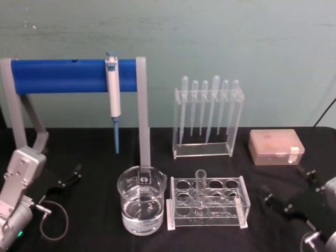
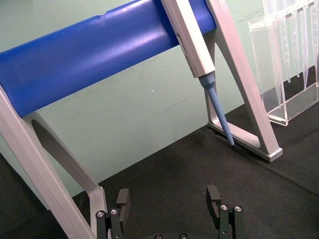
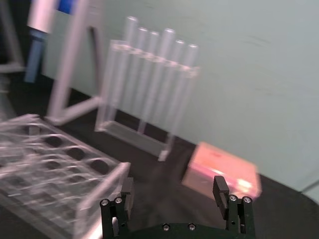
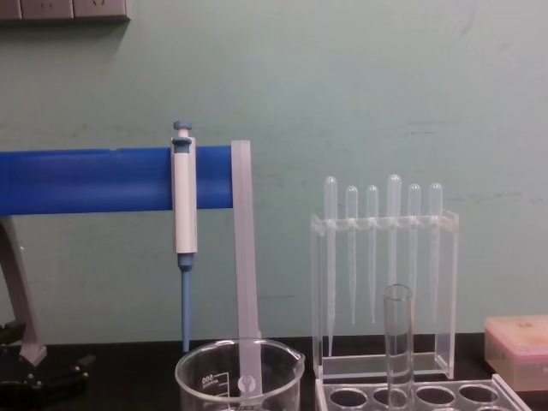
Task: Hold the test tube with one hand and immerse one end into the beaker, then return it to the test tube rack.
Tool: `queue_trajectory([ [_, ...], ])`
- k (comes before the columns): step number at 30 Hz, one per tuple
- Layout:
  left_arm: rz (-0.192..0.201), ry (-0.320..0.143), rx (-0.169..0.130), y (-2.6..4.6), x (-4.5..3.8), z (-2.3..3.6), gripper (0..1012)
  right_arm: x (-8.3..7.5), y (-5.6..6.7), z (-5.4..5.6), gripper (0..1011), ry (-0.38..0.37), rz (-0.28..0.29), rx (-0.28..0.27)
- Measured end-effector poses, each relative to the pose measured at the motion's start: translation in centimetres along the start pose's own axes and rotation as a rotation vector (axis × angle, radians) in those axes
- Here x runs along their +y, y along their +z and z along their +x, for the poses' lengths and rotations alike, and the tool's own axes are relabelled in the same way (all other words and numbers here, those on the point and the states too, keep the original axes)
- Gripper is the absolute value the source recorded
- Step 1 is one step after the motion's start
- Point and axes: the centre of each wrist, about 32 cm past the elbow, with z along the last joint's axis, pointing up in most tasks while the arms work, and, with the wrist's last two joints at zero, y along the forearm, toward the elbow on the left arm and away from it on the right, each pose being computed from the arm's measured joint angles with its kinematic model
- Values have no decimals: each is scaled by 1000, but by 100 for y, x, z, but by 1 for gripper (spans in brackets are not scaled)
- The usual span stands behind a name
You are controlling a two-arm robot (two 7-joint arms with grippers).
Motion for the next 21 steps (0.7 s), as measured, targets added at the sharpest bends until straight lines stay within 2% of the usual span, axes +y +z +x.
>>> queue_trajectory([
  [5,0,0,0,0,0,0,1000,-143,96,-141,1004,114,14,40],
  [10,0,0,0,0,0,0,1000,-172,158,-293,1004,193,27,50],
  [11,0,0,0,0,0,0,1000,-163,165,-351,1004,214,34,51],
  [16,0,0,0,0,0,0,1000,-61,188,-506,1004,256,76,47],
  [21,0,0,0,0,0,0,1000,126,210,-674,1004,276,147,32],
])
